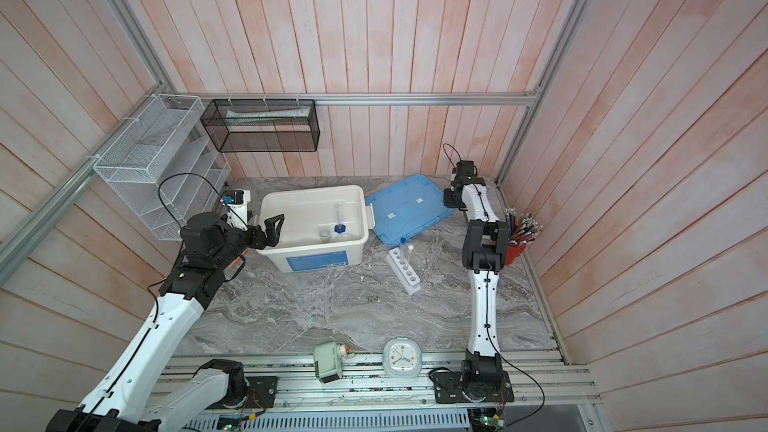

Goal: Organize the chemistry lab equipment

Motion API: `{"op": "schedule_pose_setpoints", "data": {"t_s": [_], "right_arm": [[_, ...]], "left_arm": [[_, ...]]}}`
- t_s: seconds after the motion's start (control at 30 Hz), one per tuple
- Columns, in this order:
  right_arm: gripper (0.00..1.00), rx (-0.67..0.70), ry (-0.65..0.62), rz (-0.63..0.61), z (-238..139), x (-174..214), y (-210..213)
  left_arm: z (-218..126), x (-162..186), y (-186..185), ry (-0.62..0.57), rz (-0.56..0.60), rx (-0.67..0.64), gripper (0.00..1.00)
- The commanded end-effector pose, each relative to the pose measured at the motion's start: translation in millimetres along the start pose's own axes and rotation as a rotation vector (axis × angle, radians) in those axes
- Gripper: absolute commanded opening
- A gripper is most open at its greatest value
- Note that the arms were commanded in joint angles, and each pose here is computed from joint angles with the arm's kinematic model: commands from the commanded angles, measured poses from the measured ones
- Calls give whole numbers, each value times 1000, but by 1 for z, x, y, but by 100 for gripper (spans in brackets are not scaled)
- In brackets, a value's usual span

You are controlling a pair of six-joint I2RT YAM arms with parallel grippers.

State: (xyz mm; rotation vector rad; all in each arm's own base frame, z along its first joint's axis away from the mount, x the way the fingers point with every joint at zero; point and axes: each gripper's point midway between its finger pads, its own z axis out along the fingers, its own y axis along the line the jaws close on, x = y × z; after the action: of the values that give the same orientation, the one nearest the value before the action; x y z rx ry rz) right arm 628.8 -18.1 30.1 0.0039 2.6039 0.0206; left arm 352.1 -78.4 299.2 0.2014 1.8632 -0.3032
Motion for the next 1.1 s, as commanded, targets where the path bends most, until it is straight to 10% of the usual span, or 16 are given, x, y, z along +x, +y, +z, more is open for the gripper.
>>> {"op": "schedule_pose_setpoints", "data": {"t_s": [0.0,1.07], "right_arm": [[21,-21,43,0,17,16,-1],[0,-3,-7,-20,-55,-3,-27]], "left_arm": [[-2,-12,-1,-18,2,1,100],[-16,-12,-17,-60,-51,65,100]]}}
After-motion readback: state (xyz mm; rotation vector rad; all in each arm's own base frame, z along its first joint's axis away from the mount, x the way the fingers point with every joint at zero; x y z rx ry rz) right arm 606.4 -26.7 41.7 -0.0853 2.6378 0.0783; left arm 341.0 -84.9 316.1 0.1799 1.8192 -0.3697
